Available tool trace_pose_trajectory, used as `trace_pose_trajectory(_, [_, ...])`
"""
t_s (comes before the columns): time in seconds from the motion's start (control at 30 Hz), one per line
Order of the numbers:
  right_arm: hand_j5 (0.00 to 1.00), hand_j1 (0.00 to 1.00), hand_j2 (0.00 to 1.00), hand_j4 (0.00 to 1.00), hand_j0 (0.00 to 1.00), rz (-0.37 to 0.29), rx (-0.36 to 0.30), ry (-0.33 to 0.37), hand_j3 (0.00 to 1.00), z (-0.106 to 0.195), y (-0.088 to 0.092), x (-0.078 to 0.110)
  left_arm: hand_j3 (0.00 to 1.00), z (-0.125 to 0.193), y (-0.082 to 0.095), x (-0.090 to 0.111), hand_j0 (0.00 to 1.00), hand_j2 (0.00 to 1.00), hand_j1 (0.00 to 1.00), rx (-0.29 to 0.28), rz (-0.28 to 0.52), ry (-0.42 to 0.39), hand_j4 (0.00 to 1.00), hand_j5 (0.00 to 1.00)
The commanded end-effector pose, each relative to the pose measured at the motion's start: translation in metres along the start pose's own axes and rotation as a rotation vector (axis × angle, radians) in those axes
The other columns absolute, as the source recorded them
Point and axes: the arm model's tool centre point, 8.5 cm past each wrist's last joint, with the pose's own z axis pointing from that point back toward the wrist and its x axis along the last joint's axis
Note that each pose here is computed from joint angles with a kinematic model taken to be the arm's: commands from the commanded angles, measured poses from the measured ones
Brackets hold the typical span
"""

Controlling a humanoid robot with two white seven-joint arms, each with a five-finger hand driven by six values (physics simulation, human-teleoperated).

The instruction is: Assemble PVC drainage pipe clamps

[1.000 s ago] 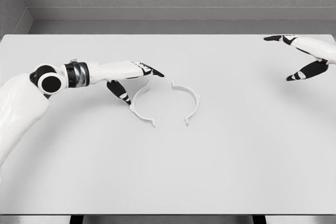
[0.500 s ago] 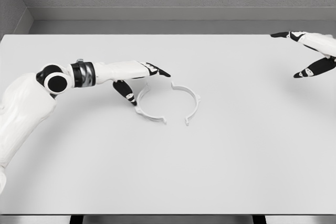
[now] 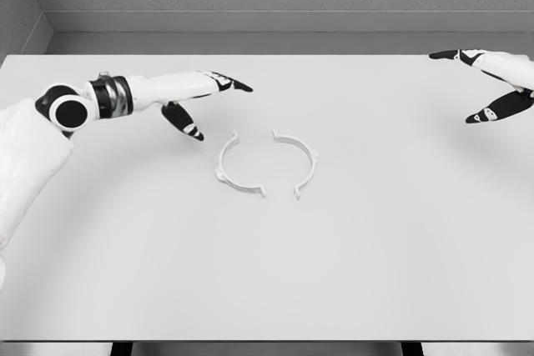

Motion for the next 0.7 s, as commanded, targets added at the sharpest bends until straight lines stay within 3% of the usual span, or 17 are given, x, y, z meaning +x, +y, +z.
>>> trace_pose_trajectory(0.0, [1.00,1.00,1.00,1.00,1.00,-0.004,-0.005,-0.004,1.00,0.000,-0.001,0.001,1.00,-0.021,-0.012,0.000,1.00,1.00,1.00,-0.032,0.011,0.021,1.00,1.00])
trace_pose_trajectory(0.07, [1.00,1.00,1.00,1.00,1.00,-0.001,-0.005,-0.006,1.00,0.000,-0.002,0.002,1.00,-0.040,-0.004,0.011,1.00,1.00,1.00,-0.040,-0.007,0.001,1.00,1.00])
trace_pose_trajectory(0.13, [1.00,1.00,1.00,1.00,1.00,-0.002,-0.006,-0.007,1.00,-0.001,-0.001,0.002,1.00,-0.056,-0.009,0.021,1.00,1.00,1.00,-0.087,-0.070,0.010,1.00,1.00])
trace_pose_trajectory(0.57, [1.00,1.00,1.00,1.00,1.00,0.003,-0.006,-0.014,1.00,-0.002,-0.002,0.005,1.00,-0.047,0.004,0.015,1.00,1.00,1.00,-0.079,-0.096,0.036,1.00,1.00])
trace_pose_trajectory(0.67, [1.00,1.00,1.00,1.00,1.00,0.006,-0.005,-0.016,1.00,-0.002,-0.002,0.005,1.00,-0.048,0.002,0.014,1.00,1.00,1.00,-0.099,-0.120,0.051,1.00,1.00])
